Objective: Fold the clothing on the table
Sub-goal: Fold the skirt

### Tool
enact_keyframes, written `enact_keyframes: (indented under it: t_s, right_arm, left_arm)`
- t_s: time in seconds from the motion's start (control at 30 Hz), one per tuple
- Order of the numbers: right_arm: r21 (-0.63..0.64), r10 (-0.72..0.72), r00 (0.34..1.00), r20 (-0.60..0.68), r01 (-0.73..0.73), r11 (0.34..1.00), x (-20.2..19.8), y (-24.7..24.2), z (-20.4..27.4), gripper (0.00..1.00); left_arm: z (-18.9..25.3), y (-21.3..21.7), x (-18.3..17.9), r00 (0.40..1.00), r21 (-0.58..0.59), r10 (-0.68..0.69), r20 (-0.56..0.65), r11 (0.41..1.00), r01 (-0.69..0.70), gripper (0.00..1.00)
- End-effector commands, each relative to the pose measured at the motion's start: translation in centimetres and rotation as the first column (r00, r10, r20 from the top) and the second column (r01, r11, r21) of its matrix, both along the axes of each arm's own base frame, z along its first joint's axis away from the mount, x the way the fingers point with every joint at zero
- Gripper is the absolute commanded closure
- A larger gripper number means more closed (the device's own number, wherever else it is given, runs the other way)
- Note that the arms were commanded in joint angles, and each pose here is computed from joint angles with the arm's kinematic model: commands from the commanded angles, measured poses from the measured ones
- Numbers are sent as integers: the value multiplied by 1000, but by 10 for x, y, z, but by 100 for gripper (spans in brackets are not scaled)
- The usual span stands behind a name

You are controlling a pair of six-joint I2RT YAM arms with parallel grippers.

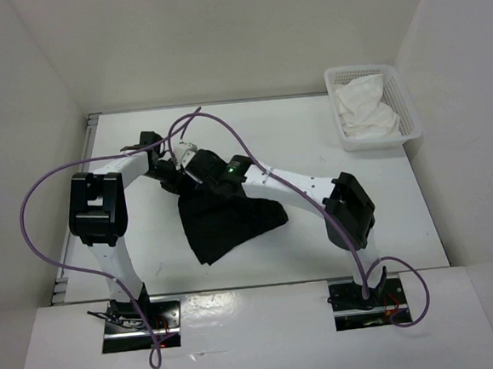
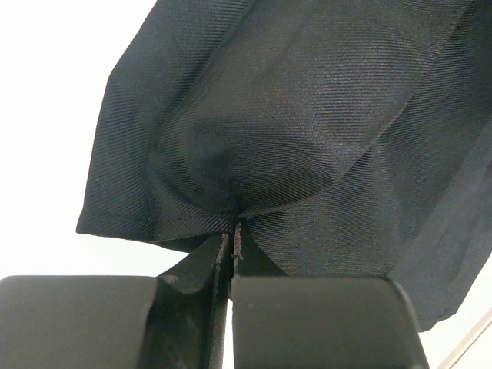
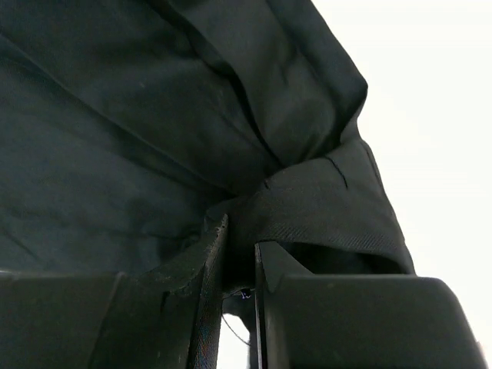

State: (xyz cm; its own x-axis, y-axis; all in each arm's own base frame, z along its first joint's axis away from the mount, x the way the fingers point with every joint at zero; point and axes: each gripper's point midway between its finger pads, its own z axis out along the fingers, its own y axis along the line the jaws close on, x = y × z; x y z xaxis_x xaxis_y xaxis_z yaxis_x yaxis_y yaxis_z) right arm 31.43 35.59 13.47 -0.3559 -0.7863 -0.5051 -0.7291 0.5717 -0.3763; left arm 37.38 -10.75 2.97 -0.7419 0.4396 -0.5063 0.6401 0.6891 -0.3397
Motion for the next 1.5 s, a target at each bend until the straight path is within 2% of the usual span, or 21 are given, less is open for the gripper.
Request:
enact_keyframes:
  t_s: [0.0,0.17,0.3,0.57,0.7,0.87,1.1,1.23,1.47]
  right_arm:
    - [51,16,997,79,-20,999,4,22,34,100]
    - [59,24,996,84,-29,998,4,30,38,100]
    - [26,0,996,86,-2,1000,5,13,27,100]
    - [52,-157,987,30,155,987,24,-73,20,100]
    - [-2,-237,971,-13,237,971,27,-121,-2,100]
    - [-13,-310,950,-30,310,951,36,-155,-11,100]
    - [-145,-312,938,-150,291,946,12,-177,-51,100]
    - [-159,-267,932,-245,233,959,-5,-175,-64,100]
    - [-263,-286,909,-303,208,942,-19,-199,-91,100]
  left_arm:
    - [2,-6,-1,1000,-51,-9,-19,999,8,100]
    - [2,-6,-1,1000,-51,-9,-19,999,8,100]
    - [-1,-6,-4,1000,-49,-16,-23,999,14,100]
    - [2,-7,-3,1000,-57,-18,-23,998,17,100]
    - [2,-7,-3,1000,-57,-18,-23,998,17,100]
    - [2,-7,-3,1000,-57,-18,-23,998,17,100]
    - [-2,-7,-6,999,-57,-18,-43,998,16,100]
    - [-2,-7,-6,999,-57,-18,-43,998,16,100]
    - [-2,-7,-6,999,-57,-18,-43,998,16,100]
